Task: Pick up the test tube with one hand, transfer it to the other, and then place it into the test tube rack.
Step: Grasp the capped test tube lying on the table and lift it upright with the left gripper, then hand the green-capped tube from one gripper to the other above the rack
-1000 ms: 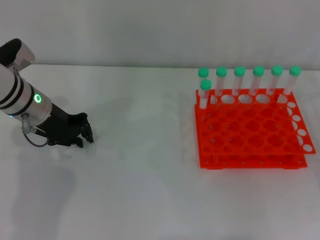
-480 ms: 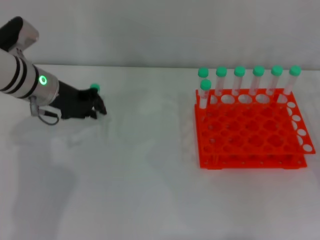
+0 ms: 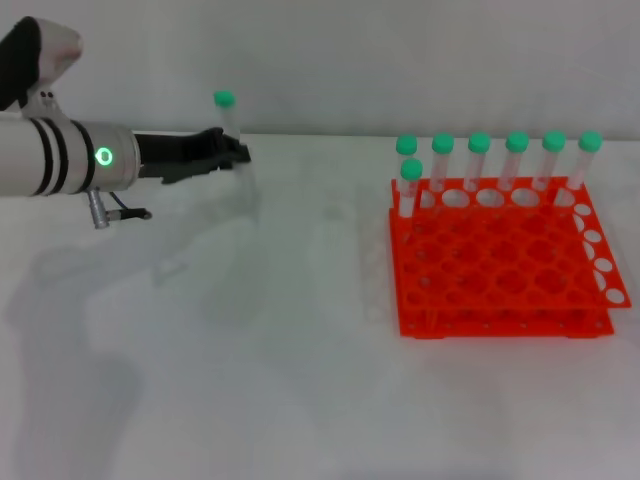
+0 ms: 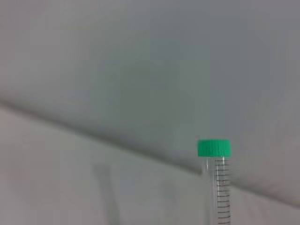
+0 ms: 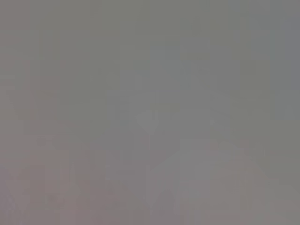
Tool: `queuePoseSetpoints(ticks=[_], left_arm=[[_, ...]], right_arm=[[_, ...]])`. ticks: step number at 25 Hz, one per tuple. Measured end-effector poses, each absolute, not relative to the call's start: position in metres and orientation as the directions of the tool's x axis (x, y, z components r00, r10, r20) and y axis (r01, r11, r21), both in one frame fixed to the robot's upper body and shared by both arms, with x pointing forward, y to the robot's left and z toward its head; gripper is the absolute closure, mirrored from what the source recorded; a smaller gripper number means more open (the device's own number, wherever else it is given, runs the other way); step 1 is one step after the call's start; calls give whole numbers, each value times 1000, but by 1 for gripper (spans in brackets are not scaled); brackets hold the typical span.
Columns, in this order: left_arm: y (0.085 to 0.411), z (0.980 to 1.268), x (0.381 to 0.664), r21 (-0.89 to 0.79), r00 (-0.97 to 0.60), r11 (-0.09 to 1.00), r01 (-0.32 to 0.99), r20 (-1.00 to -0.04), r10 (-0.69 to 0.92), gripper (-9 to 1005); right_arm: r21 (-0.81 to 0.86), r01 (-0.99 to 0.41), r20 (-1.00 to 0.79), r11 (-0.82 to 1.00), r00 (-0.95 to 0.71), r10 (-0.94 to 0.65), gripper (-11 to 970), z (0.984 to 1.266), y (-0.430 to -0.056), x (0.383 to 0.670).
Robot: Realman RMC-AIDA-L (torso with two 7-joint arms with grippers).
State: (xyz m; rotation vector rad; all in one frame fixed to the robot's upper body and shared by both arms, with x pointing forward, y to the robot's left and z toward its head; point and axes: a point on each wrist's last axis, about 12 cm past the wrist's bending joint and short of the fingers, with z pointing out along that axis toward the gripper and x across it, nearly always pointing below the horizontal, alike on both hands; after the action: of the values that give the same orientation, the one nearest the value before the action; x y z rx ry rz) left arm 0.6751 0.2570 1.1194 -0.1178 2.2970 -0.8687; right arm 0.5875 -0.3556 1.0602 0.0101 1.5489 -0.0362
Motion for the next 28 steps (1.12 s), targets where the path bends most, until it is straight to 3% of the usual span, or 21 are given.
queuePoseSetpoints(ticks=[7,13,22,28], left_arm=[[271,1102,647,-696,-548,666,270,-680,-488,791],[282,1094,621,-664,-412,647,376,-745,-525,791],[272,1075,575,-454,-174,697,555,-883,-436,791],[250,1064,557,-225,-11,751,621,-960,-279,791]], right_arm=[[51,49,-999,998,9,51,105,1053,-364,576],[107,41,-994,993,25,106,104,1052,-367,568],[185,-34,-979,982,74,187,105,1059,-365,565],[220,-183,-969,958,70,236,104,1073,-361,569]])
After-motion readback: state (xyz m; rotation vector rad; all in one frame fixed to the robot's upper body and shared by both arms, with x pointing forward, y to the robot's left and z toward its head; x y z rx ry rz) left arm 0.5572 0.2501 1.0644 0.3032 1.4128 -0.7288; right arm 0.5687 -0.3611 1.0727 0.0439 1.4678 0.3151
